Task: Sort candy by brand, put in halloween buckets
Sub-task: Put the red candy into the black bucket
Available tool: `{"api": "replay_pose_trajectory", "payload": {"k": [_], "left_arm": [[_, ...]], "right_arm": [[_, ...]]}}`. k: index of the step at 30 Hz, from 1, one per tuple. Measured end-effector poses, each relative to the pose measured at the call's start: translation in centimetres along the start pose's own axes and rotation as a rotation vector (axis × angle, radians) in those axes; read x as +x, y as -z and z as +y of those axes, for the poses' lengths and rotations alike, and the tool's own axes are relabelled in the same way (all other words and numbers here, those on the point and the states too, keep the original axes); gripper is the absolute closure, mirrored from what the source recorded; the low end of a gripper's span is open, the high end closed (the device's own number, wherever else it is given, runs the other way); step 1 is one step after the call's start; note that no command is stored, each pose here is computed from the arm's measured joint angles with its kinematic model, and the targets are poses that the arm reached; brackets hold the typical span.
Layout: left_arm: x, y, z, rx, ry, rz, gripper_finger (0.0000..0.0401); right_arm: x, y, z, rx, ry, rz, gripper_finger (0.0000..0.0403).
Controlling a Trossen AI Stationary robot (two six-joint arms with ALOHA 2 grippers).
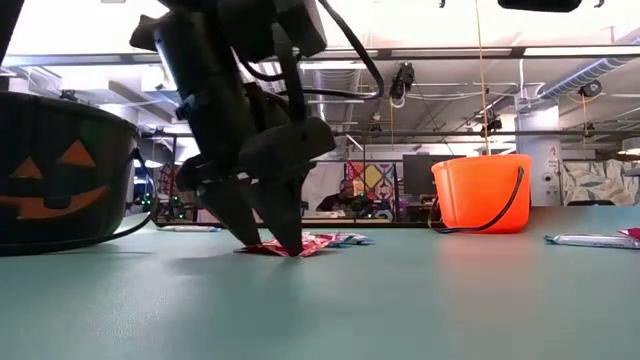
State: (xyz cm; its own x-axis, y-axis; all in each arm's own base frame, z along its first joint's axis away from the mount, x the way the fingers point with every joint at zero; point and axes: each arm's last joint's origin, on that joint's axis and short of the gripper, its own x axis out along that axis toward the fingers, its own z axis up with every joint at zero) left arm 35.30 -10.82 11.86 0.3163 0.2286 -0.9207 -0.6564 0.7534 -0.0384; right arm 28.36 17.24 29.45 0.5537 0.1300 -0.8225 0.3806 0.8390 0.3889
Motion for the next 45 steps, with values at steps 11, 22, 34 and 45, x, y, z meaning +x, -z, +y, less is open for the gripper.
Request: {"api": "replay_pose_trajectory", "payload": {"k": [11, 22, 34, 45], "left_arm": [[-0.2, 0.9, -0.2, 0.026, -0.015, 0.017, 0.0239], [-6.7, 0.2, 1.9, 0.046, -0.027, -0.008, 0.0375], [-19.3, 1.1, 8.3, 0.04, 0.036, -0.098, 0.0397], [-22.9, 3.4, 14.4, -0.052, -0.148, 0.004, 0.04]], "right_arm": [[-0.2, -0.6, -0.4, -0.041, 0.095, -0.157, 0.039], [-0.1, -1.1, -0.7, -0.081, 0.126, -0.19, 0.039], [0.1, -3.5, -2.2, -0.081, 0.168, -0.221, 0.039], [-0.2, -5.7, -1.9, -0.214, 0.119, -0.335, 0.039]]}}
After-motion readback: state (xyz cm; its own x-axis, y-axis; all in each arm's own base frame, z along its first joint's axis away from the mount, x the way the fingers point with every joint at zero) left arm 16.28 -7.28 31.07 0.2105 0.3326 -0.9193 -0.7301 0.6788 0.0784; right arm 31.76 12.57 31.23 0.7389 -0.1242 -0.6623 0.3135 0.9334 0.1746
